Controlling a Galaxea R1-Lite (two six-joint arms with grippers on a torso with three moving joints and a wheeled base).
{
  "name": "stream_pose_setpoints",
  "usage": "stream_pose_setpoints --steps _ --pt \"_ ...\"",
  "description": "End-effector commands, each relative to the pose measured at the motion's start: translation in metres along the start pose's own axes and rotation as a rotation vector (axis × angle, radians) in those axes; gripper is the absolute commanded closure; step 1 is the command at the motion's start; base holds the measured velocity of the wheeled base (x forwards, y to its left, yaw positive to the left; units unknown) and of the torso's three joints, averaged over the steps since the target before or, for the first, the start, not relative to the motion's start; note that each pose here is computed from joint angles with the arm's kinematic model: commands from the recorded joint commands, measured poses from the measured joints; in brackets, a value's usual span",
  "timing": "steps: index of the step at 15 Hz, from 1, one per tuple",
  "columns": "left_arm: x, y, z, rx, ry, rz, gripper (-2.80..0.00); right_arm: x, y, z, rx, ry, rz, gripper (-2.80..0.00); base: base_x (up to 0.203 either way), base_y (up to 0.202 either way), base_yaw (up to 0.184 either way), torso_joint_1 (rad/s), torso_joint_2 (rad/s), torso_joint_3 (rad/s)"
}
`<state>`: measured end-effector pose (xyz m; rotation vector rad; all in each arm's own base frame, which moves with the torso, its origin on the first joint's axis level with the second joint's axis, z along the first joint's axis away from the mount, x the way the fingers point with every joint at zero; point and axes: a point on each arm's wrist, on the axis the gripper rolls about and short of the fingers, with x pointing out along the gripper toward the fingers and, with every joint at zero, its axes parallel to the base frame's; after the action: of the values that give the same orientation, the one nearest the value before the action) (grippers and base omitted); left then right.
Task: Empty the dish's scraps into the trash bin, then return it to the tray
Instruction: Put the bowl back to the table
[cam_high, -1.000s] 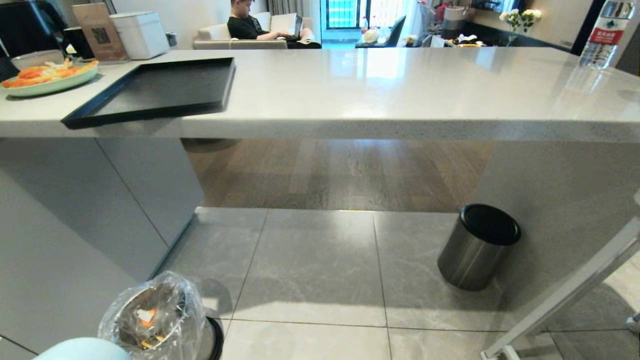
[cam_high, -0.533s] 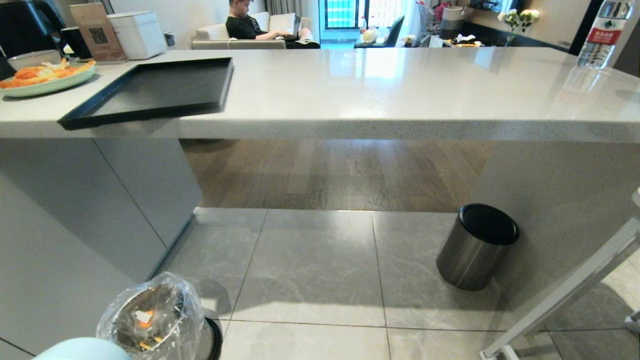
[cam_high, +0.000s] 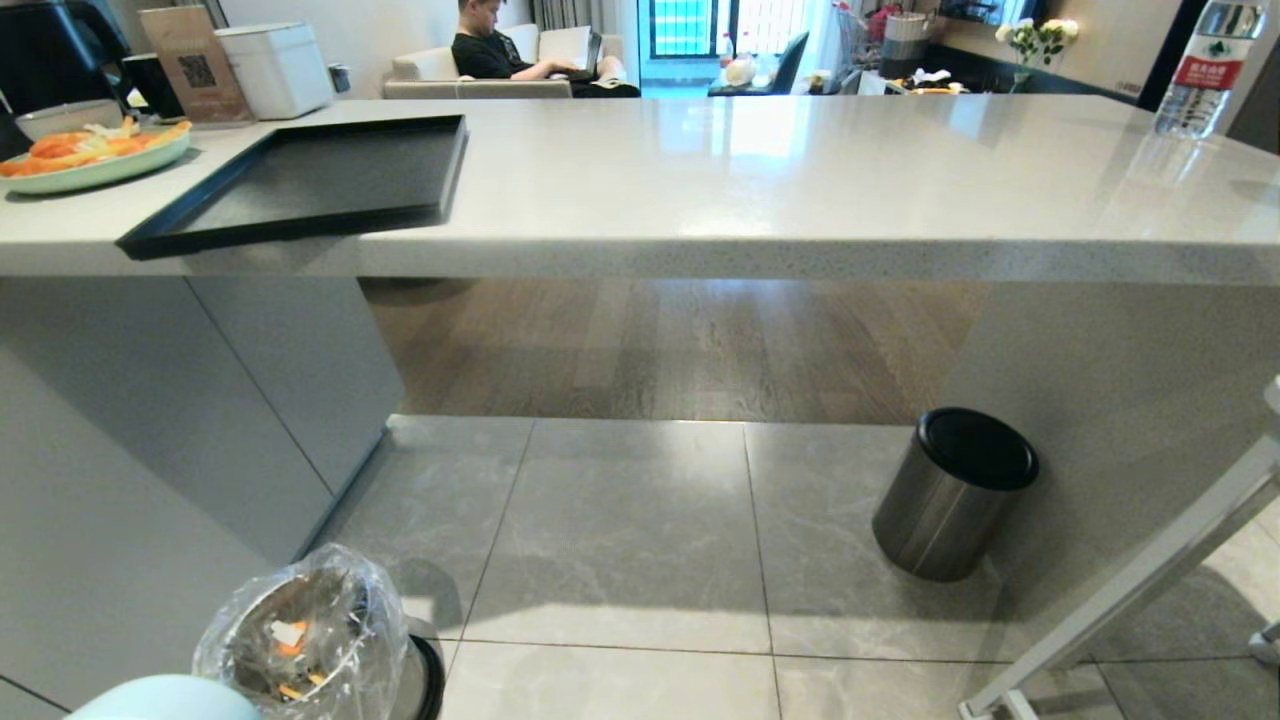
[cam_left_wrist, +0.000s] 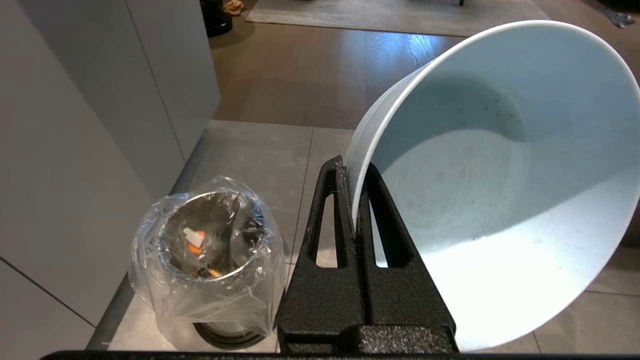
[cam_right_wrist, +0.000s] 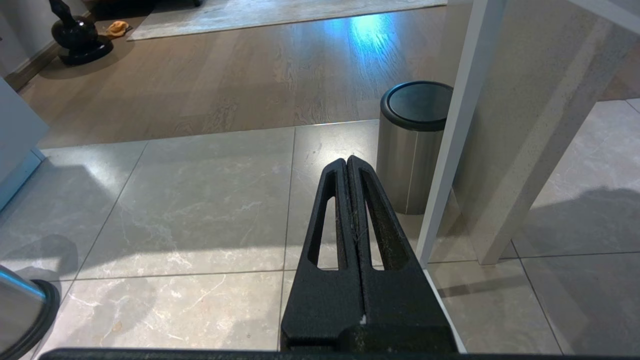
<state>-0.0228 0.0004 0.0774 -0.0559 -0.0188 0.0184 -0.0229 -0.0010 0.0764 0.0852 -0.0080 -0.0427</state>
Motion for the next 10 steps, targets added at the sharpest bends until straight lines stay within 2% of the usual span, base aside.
stream_pose_setpoints --steps 1,4,10 --pt "0.0 0.0 0.0001 -0.003 -0.002 0.001 0.0 -0.0001 0.0 0.0001 0.001 -0.001 0.0 0.0 0.0 0.0 0.0 0.0 0.0 0.0" --pt "0.0 0.0 0.0001 -0.003 -0.002 0.001 0.0 -0.0001 0.0 0.0001 0.001 -0.001 0.0 0.0 0.0 0.0 0.0 0.0 0.0 0.0" --pt "0.0 0.0 0.0001 -0.001 -0.002 0.001 0.0 -0.0001 0.0 0.0001 0.001 -0.001 0.0 0.0 0.0 0.181 -0.001 0.001 0.0 0.002"
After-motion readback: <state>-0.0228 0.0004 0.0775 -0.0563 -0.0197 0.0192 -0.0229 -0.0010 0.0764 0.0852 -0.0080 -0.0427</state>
